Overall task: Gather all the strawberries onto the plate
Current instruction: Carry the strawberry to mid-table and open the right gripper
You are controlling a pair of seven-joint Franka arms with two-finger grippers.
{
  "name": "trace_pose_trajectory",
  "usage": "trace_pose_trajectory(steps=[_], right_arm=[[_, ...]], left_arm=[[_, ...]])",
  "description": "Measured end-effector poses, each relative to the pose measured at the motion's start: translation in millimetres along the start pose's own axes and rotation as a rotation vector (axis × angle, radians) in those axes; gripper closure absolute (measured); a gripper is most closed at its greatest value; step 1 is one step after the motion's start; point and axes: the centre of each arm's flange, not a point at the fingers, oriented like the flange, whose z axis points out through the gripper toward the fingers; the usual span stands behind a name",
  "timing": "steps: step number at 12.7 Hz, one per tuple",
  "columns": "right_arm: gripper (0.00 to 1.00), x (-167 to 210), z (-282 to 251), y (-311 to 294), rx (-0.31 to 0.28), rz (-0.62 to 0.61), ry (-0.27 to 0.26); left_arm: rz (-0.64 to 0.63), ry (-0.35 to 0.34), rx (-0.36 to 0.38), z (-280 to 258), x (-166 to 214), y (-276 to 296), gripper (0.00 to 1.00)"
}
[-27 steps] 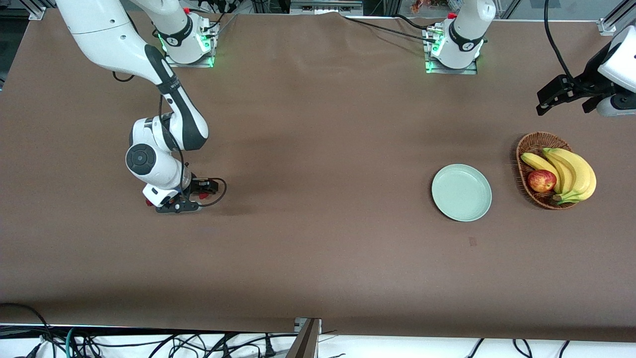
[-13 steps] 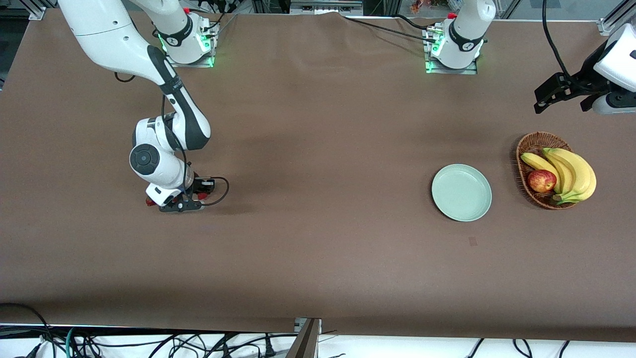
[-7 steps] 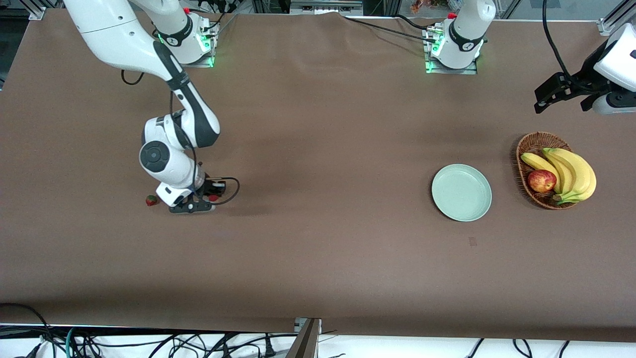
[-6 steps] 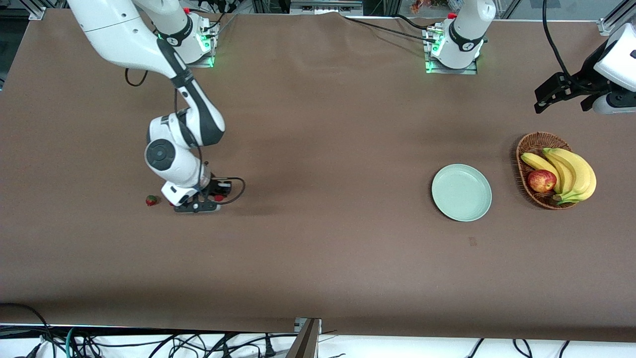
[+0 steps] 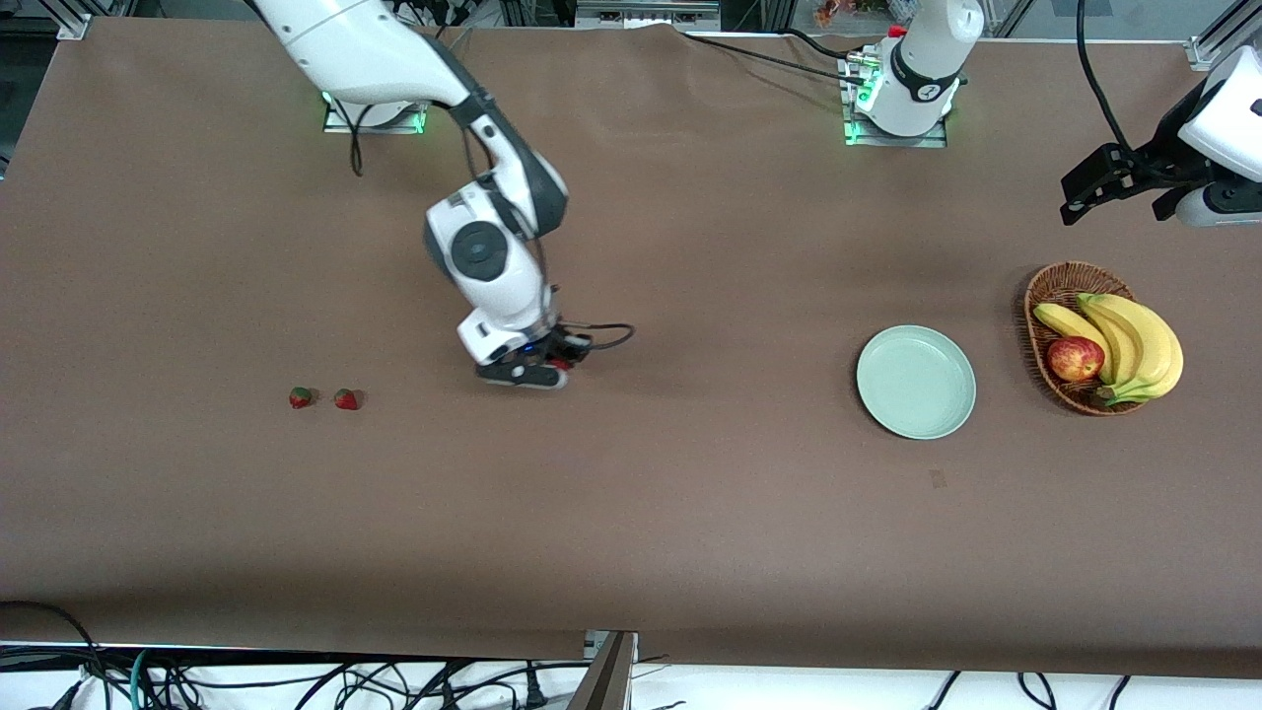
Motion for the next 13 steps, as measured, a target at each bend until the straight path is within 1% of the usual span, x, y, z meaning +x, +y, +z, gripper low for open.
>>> trace_pose_trajectory(steps=[2, 5, 8, 12, 13], right_arm=[[0.69, -35.2, 22.0, -41.0, 0.010, 0.032, -0.010], [0.69, -67.2, 35.9, -86.4, 0.037, 0.050, -0.010], [0.69, -86.1, 43.9, -109.7, 0.052, 0.043, -0.012], [0.68, -97.8, 61.0, -114.6, 0.055, 0.030, -0.015], [0.62, -99.5, 62.2, -116.2, 0.060, 0.027, -0.012]], left_arm=[[0.000, 0.000, 0.000, 0.0, 0.0, 0.1, 0.00], [0.000, 0.000, 0.000, 0.0, 0.0, 0.0, 0.00], [0.000, 0.000, 0.000, 0.1, 0.1, 0.0, 0.00], [0.000, 0.000, 0.000, 0.1, 0.1, 0.0, 0.00], [0.000, 0.000, 0.000, 0.1, 0.1, 0.0, 0.00]])
